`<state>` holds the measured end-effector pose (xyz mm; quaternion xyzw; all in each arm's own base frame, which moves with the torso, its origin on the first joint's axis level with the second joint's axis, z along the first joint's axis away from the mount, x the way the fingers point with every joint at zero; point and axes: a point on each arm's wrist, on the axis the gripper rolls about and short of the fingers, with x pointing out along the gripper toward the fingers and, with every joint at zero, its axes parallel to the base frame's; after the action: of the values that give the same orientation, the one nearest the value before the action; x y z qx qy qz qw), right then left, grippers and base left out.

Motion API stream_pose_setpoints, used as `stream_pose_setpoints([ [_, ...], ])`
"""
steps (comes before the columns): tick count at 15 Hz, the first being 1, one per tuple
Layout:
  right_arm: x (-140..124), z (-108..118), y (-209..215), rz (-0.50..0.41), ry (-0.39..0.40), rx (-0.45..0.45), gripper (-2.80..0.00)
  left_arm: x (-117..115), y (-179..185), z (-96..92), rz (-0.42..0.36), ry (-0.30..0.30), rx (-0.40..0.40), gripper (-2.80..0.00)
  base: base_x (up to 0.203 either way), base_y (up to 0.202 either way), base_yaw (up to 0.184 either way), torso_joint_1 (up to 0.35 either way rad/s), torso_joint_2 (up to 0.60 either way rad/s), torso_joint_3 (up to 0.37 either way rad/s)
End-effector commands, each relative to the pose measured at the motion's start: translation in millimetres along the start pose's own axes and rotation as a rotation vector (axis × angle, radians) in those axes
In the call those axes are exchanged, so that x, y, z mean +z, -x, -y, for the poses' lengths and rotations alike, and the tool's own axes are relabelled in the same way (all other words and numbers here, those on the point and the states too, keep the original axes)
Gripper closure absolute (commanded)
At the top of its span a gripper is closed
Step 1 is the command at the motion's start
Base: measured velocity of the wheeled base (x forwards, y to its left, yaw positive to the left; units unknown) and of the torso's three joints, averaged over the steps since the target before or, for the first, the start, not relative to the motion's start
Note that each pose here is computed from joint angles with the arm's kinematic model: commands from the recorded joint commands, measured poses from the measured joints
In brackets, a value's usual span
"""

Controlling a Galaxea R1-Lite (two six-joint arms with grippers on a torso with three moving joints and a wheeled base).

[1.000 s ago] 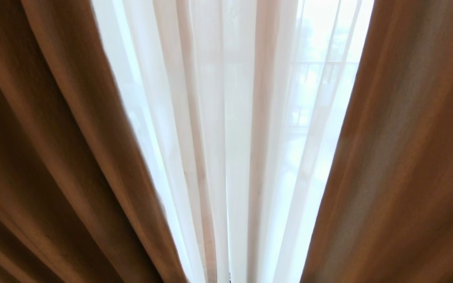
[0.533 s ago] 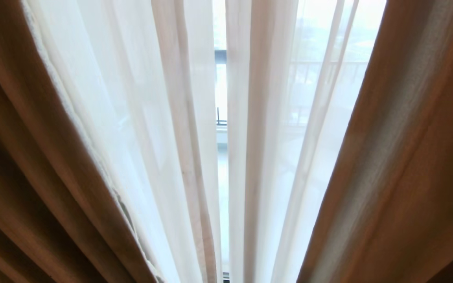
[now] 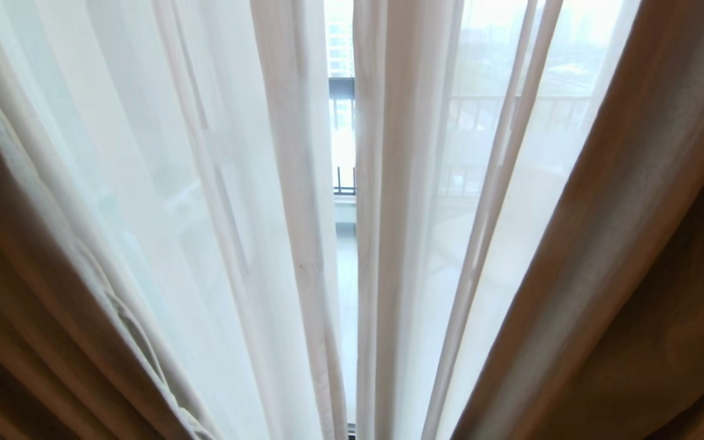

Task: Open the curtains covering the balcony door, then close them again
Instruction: Pull the outer curtains open on both sides

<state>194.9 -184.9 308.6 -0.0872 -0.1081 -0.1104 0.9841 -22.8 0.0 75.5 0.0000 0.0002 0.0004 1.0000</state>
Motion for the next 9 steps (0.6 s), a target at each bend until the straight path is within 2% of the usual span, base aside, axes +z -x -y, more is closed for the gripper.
stream_pose_setpoints([
  [1, 4.6, -4.5, 1.9, 0.014, 0.006, 0.013, -2.8, 0.0, 0.0, 0.0, 0.0, 0.001, 0.001, 0.0, 0.0, 0.0, 0.0, 0.0, 0.0, 0.0],
  [9, 11.4, -11.0, 22.1, 0.015, 0.018, -0.019, -2.8, 0.0, 0.0, 0.0, 0.0, 0.002, 0.001, 0.0, 0.0, 0.0, 0.0, 0.0, 0.0, 0.0],
])
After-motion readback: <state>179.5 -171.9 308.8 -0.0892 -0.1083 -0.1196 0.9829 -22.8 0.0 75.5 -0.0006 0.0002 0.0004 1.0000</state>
